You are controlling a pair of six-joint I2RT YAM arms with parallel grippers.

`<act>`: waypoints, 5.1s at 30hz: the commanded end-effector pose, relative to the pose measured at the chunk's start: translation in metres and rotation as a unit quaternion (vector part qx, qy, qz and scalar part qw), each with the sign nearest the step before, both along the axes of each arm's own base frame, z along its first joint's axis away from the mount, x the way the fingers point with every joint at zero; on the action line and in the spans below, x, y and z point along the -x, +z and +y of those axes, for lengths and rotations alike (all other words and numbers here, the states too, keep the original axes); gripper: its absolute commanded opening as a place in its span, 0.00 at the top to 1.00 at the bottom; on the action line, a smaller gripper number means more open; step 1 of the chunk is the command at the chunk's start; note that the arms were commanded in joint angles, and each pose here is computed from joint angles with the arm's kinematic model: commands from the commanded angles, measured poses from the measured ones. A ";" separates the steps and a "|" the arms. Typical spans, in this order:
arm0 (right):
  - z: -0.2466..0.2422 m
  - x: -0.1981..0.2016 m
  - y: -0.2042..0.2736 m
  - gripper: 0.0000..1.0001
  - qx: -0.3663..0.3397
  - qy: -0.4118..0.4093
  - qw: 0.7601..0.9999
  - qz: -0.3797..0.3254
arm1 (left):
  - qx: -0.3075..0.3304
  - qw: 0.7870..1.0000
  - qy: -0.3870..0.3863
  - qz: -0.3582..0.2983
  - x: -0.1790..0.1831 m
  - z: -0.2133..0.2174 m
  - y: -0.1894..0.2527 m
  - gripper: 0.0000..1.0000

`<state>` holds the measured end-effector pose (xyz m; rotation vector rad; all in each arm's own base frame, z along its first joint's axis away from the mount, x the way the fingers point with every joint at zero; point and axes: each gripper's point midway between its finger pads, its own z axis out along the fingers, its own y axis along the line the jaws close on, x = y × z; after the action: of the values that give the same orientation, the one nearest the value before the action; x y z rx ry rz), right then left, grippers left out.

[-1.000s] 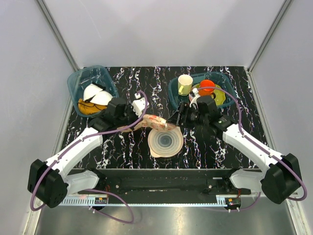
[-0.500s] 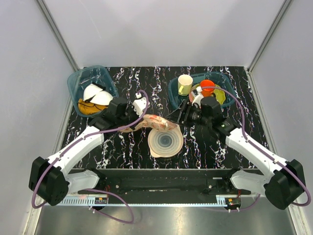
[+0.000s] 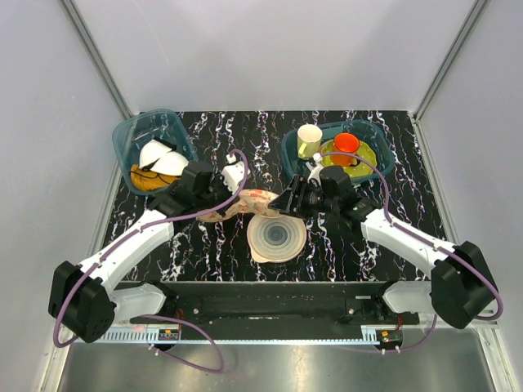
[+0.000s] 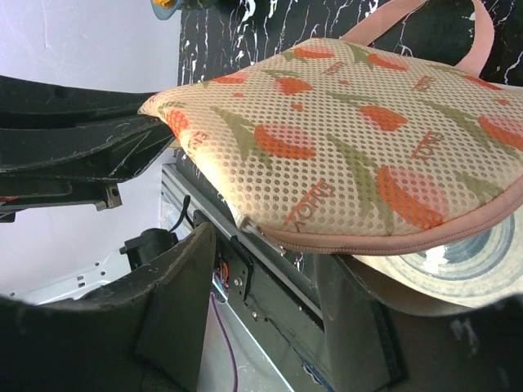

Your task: Unzip the laundry bag and remove the bra

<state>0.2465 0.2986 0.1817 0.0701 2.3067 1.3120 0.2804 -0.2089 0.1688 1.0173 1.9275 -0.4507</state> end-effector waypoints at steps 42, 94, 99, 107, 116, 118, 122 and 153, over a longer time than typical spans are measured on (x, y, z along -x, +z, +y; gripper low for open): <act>-0.011 0.016 0.015 1.00 0.050 0.068 0.993 -0.082 | 0.086 0.988 -0.123 -0.035 0.013 -0.051 0.066 0.03; -0.068 -0.025 0.057 1.00 0.017 0.012 0.993 -0.114 | 0.118 0.977 -0.161 -0.078 0.043 -0.080 0.110 0.12; -0.070 -0.020 0.069 1.00 0.017 0.012 0.993 -0.114 | 0.130 0.974 -0.171 -0.074 0.050 -0.105 0.127 0.10; -0.073 -0.020 0.074 1.00 0.026 0.002 0.993 -0.112 | 0.147 0.985 -0.081 -0.026 0.035 -0.140 0.132 0.13; -0.073 -0.019 0.075 1.00 0.029 0.008 0.993 -0.113 | 0.079 0.995 -0.020 -0.054 0.018 -0.157 0.093 0.16; -0.074 -0.018 0.077 1.00 0.030 0.006 0.993 -0.115 | 0.064 0.996 -0.013 -0.064 0.012 -0.156 0.088 0.20; -0.076 -0.017 0.075 1.00 0.038 0.003 0.993 -0.114 | 0.046 0.996 -0.005 -0.078 0.004 -0.156 0.082 0.35; -0.084 -0.053 0.052 1.00 0.015 -0.005 0.996 -0.088 | 0.111 0.970 -0.003 -0.215 0.028 -0.051 0.119 0.72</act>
<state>0.2959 0.2323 0.2087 -0.0702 2.2235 1.3232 0.2375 -0.2753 0.2616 1.0003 1.5295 -0.4439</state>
